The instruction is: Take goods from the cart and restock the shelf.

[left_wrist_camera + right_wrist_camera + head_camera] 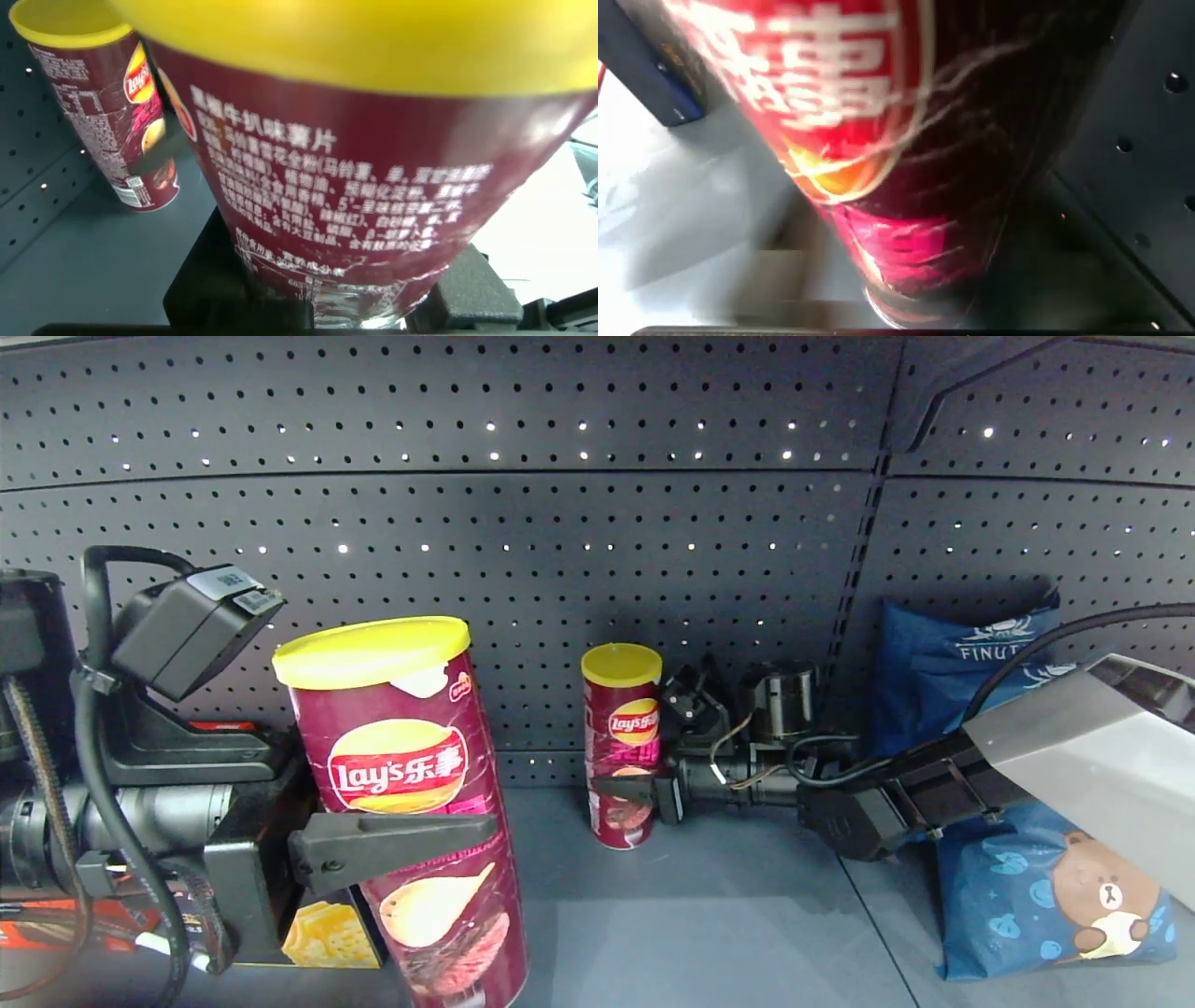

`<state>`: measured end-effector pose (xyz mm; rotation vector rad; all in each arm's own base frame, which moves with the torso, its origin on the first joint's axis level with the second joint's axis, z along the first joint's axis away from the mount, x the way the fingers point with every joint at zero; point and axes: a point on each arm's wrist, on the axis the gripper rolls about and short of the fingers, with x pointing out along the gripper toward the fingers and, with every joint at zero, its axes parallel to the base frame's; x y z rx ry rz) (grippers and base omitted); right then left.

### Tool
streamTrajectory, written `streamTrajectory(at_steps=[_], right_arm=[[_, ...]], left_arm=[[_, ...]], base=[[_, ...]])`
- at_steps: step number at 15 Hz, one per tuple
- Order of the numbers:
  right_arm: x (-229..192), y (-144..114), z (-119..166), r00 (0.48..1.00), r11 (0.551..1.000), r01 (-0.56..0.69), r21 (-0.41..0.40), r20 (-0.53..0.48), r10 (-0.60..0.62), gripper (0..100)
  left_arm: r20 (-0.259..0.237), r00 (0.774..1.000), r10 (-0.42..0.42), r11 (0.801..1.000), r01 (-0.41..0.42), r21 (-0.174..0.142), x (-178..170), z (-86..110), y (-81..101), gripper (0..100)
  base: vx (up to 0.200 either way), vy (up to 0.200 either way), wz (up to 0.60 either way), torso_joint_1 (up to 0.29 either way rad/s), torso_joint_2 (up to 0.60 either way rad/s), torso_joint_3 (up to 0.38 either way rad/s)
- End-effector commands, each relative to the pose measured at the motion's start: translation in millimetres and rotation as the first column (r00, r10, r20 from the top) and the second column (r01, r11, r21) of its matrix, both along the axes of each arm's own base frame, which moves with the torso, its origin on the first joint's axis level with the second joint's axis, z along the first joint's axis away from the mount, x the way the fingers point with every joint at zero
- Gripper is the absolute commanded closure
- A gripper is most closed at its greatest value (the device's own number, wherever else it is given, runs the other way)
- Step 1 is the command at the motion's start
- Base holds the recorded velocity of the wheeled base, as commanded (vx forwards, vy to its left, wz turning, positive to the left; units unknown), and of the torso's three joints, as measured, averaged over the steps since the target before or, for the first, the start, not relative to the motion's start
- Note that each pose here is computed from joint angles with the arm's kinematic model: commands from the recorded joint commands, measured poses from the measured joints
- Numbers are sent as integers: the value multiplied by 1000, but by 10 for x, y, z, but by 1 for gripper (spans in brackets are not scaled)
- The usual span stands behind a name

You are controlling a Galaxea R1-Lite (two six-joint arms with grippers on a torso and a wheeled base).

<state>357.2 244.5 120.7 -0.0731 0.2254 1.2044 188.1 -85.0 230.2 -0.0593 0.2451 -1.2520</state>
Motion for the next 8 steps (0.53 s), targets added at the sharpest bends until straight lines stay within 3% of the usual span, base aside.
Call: streamTrajectory(at_steps=[1, 8], right_arm=[[-17, 26, 9, 1000, 1000, -6, 1, 2, 6, 100], [-228, 68, 125, 999, 999, 36, -13, 20, -35, 100]], left_arm=[[-2, 1000, 0, 1000, 0, 1, -1, -7, 1, 100], [-6, 1000, 2, 1000, -2, 3, -7, -21, 6, 100]], base=[[0, 0, 0, 0, 0, 0], [0, 0, 0, 0, 0, 0]])
